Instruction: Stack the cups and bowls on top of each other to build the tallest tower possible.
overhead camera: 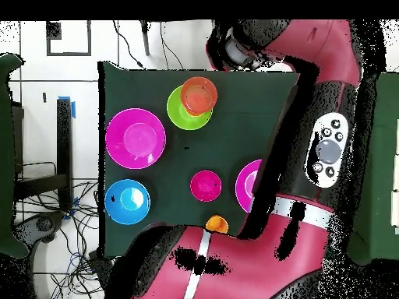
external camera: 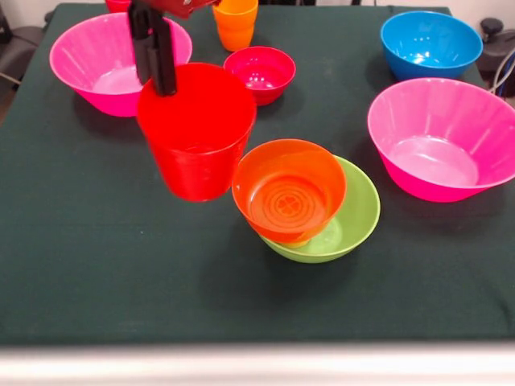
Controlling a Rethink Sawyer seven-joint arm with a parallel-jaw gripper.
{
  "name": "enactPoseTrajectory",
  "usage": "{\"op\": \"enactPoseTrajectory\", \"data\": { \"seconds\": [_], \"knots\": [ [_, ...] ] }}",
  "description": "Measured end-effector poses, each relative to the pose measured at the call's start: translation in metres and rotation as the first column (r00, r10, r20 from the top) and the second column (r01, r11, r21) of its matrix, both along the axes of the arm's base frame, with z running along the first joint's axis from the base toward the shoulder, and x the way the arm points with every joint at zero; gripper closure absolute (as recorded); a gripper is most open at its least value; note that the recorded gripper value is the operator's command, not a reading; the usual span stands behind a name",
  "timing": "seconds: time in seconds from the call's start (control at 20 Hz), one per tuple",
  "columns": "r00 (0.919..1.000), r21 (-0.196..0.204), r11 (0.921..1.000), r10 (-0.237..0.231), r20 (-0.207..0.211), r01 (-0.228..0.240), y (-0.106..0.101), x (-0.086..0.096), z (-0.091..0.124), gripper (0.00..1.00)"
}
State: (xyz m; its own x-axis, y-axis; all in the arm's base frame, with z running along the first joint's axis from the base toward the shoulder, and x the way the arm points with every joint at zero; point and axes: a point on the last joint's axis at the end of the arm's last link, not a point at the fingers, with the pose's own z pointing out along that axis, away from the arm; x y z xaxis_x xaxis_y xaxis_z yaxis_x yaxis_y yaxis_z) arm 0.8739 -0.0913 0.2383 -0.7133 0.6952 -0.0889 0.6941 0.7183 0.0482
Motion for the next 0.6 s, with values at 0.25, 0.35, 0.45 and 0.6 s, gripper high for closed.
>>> {"op": "enactPoseTrajectory", "data": {
  "seconds": [0.25, 0.35, 0.45, 0.6],
  "knots": [
    [0.9995, -0.003, 0.9996, 0.027, 0.013, -0.027, 0.026, 0.002, 0.013, 1.00],
    [0.9990, 0.003, 0.9991, 0.043, 0.015, -0.043, 0.042, 0.002, 0.018, 1.00],
    [0.9986, 0.007, 0.9986, 0.052, 0.013, -0.052, 0.052, 0.001, 0.020, 1.00],
    [0.9979, 0.016, 0.9978, 0.063, 0.010, -0.064, 0.066, 0.000, 0.021, 1.00]
  ]
}}
